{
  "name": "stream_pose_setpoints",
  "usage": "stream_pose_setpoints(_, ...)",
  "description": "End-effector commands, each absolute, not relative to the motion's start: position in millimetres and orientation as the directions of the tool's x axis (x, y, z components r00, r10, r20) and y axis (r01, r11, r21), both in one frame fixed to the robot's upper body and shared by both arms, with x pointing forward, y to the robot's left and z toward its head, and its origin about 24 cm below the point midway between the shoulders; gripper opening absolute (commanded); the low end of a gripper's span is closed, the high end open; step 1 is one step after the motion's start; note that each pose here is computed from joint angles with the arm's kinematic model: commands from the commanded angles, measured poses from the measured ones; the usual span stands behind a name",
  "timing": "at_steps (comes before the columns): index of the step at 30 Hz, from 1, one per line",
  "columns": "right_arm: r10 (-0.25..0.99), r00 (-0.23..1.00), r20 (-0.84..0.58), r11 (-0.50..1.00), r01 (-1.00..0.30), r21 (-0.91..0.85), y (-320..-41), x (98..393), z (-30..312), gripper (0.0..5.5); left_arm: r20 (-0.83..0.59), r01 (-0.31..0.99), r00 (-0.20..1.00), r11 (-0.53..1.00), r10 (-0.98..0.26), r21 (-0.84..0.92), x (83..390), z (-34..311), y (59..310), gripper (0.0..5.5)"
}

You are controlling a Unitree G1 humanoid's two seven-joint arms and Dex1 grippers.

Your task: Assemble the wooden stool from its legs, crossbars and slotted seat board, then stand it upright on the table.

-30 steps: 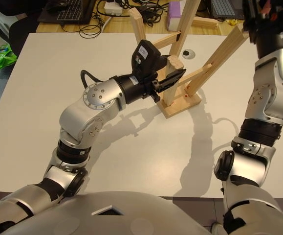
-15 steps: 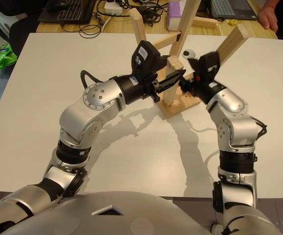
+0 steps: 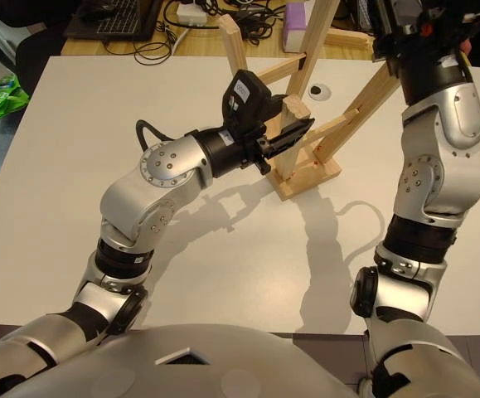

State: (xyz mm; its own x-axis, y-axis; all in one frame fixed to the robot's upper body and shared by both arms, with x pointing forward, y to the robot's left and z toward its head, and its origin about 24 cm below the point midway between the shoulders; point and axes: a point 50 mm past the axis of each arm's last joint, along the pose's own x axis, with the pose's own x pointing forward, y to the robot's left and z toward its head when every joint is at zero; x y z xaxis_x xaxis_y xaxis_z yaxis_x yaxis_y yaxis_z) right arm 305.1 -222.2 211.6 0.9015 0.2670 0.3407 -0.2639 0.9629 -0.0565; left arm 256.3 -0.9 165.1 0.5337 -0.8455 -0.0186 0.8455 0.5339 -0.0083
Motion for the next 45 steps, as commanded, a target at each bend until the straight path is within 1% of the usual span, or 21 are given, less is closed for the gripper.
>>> stream_pose_setpoints(1, 0.308, 0.949, -0.063, 0.945, -0.313, -0.093, -222, 305, 143, 3.24, -0.071, 0.846, 0.529, 0.532, -0.845, -0.034, 257, 156, 1, 2.13)
stream_pose_setpoints(4, 0.307, 0.897, -0.318, 0.94, -0.339, -0.049, -225, 294, 93, 3.24, -0.073, 0.846, 0.528, 0.531, -0.846, -0.035, 256, 156, 1, 2.13)
stream_pose_setpoints(6, 0.296, 0.874, -0.385, 0.94, -0.339, -0.047, -227, 289, 78, 3.24, -0.074, 0.848, 0.525, 0.529, -0.848, -0.036, 256, 156, 0, 2.13)
stream_pose_setpoints(7, 0.295, 0.877, -0.38, 0.941, -0.335, -0.041, -227, 289, 78, 3.24, -0.075, 0.849, 0.524, 0.527, -0.849, -0.036, 256, 156, 0, 2.13)
stream_pose_setpoints(10, 0.333, 0.922, -0.196, 0.939, -0.342, -0.013, -219, 297, 106, 3.24, -0.075, 0.849, 0.524, 0.527, -0.848, -0.036, 256, 156, 0, 2.13)
stream_pose_setpoints(12, 0.346, 0.938, 0.014, 0.938, -0.346, -0.006, -214, 303, 141, 3.24, -0.074, 0.849, 0.523, 0.527, -0.849, -0.036, 256, 156, 0, 2.13)
stream_pose_setpoints(14, 0.328, 0.928, 0.179, 0.943, -0.331, -0.014, -215, 305, 172, 3.24, -0.074, 0.85, 0.522, 0.525, -0.85, -0.036, 256, 156, -1, 2.13)
stream_pose_setpoints(16, 0.304, 0.91, 0.282, 0.95, -0.311, -0.02, -217, 305, 195, 3.24, -0.073, 0.851, 0.521, 0.524, -0.85, -0.036, 256, 156, -1, 2.13)
stream_pose_setpoints(17, 0.305, 0.907, 0.29, 0.95, -0.312, -0.024, -217, 306, 200, 3.24, -0.073, 0.851, 0.521, 0.525, -0.85, -0.036, 256, 156, 0, 2.13)
stream_pose_setpoints(18, 0.312, 0.91, 0.273, 0.948, -0.315, -0.034, -217, 306, 199, 3.24, -0.073, 0.851, 0.521, 0.525, -0.85, -0.036, 256, 156, 0, 2.13)
stream_pose_setpoints(21, 0.36, 0.931, 0.052, 0.931, -0.355, -0.085, -213, 307, 168, 3.24, -0.071, 0.85, 0.523, 0.526, -0.849, -0.036, 256, 156, 0, 2.13)
stream_pose_setpoints(24, 0.346, 0.912, -0.221, 0.929, -0.367, -0.058, -217, 301, 120, 3.24, -0.068, 0.847, 0.527, 0.53, -0.847, -0.037, 256, 156, -1, 2.13)
stream_pose_setpoints(26, 0.33, 0.851, -0.41, 0.925, -0.377, -0.039, -222, 289, 83, 3.24, -0.067, 0.847, 0.527, 0.53, -0.847, -0.038, 255, 156, -1, 2.13)
stream_pose_setpoints(27, 0.323, 0.829, -0.455, 0.925, -0.378, -0.031, -223, 285, 73, 3.24, -0.067, 0.847, 0.526, 0.529, -0.848, -0.039, 255, 156, -2, 2.13)
stream_pose_setpoints(29, 0.32, 0.823, -0.469, 0.928, -0.373, -0.02, -224, 283, 70, 3.24, -0.067, 0.848, 0.526, 0.529, -0.848, -0.039, 255, 156, -2, 2.13)
stream_pose_setpoints(32, 0.326, 0.868, -0.376, 0.931, -0.364, -0.033, -223, 291, 86, 3.24, -0.07, 0.847, 0.527, 0.53, -0.847, -0.04, 255, 156, -1, 2.13)
stream_pose_setpoints(36, 0.358, 0.931, -0.066, 0.932, -0.361, -0.036, -215, 301, 129, 3.24, -0.063, 0.843, 0.533, 0.536, -0.844, -0.04, 256, 156, -1, 2.13)
stream_pose_setpoints(40, 0.351, 0.913, 0.207, 0.936, -0.34, -0.087, -210, 301, 172, 3.24, -0.026, 0.838, 0.545, 0.545, -0.838, -0.027, 258, 161, 0, 2.13)
stream_pose_setpoints(42, 0.353, 0.893, 0.279, 0.936, -0.34, -0.095, -207, 298, 186, 3.24, -0.003, 0.838, 0.545, 0.545, -0.839, -0.023, 259, 165, -1, 2.13)
stream_pose_setpoints(43, 0.358, 0.885, 0.296, 0.934, -0.344, -0.1, -206, 296, 190, 3.43, 0.004, 0.838, 0.545, 0.545, -0.839, -0.023, 259, 165, 0, 2.46)
stream_pose_setpoints(45, 0.387, 0.867, 0.314, 0.922, -0.37, -0.117, -202, 292, 194, 3.72, 0.012, 0.841, 0.541, 0.54, -0.841, -0.022, 259, 166, 0, 2.72)
